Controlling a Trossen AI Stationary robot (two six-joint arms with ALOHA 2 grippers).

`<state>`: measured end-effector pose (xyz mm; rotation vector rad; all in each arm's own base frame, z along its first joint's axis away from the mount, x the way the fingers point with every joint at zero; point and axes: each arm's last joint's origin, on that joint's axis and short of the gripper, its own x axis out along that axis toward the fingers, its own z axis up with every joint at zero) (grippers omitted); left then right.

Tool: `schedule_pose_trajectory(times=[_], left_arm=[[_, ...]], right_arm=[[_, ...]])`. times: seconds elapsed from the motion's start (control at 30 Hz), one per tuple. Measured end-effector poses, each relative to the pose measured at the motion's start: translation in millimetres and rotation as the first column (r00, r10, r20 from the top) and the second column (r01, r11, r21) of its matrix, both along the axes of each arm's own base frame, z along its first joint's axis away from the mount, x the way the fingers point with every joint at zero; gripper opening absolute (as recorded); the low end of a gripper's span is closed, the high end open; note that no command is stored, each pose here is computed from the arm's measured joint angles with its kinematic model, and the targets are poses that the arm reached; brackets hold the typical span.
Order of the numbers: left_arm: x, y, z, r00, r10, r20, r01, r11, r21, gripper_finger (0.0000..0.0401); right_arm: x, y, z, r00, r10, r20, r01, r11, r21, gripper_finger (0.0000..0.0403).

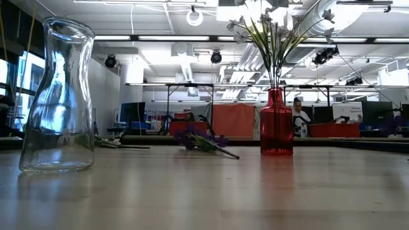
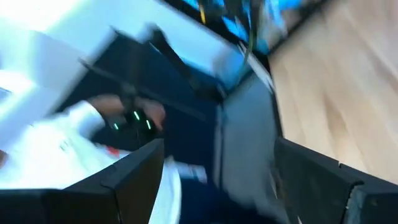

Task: Sort flowers into vase by color
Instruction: Put the bottom white flowers into the red vase

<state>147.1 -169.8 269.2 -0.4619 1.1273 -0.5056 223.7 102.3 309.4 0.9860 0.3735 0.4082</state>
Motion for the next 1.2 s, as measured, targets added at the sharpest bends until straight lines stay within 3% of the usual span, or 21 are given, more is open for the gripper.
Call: schedule_pose_trajectory(times=[0.1,0.27,0.37,0.47,0.53,0.6,0.77,1.0,1.1,1.2], left_arm=[[-7,18,45,0.992,0.084,0.09,-0.07,0.986,-0.15,0.0004],[-6,53,103,0.915,0.36,0.181,-0.287,0.898,-0.334,0.0002],[3,71,123,0.848,0.505,0.162,-0.409,0.817,-0.407,0.0001],[19,87,134,0.769,0.627,0.123,-0.52,0.725,-0.451,0.0001],[30,95,138,0.726,0.682,0.092,-0.569,0.67,-0.478,0.0001],[40,101,142,0.694,0.716,0.075,-0.59,0.626,-0.51,0.0001],[60,113,141,0.67,0.738,0.082,-0.597,0.601,-0.532,0.0001],[75,122,133,0.646,0.761,0.053,-0.64,0.579,-0.505,0.0001],[80,124,130,0.646,0.762,0.053,-0.646,0.582,-0.494,0.0001],[85,125,127,0.646,0.76,0.063,-0.651,0.592,-0.476,0.0001]], right_arm=[[3,-6,16,0.979,-0.076,0.189,0.079,0.997,-0.007,0.03],[6,-16,37,0.887,-0.197,0.418,0.231,0.972,-0.032,0.03],[17,-19,56,0.844,-0.207,0.495,0.311,0.94,-0.138,0.03],[35,-16,81,0.833,-0.13,0.537,0.354,0.872,-0.337,0.03],[50,-13,96,0.864,-0.062,0.499,0.351,0.786,-0.509,0.03],[63,-10,106,0.913,-0.01,0.407,0.308,0.672,-0.673,0.03],[92,-2,128,0.979,0.018,0.203,0.185,0.345,-0.92,0.03],[124,16,145,0.993,-0.035,0.111,0.108,-0.084,-0.991,0.03],[135,20,143,0.994,-0.063,0.084,0.067,-0.226,-0.972,0.03],[147,24,136,0.996,-0.072,0.048,0.023,-0.312,-0.95,0.03]])
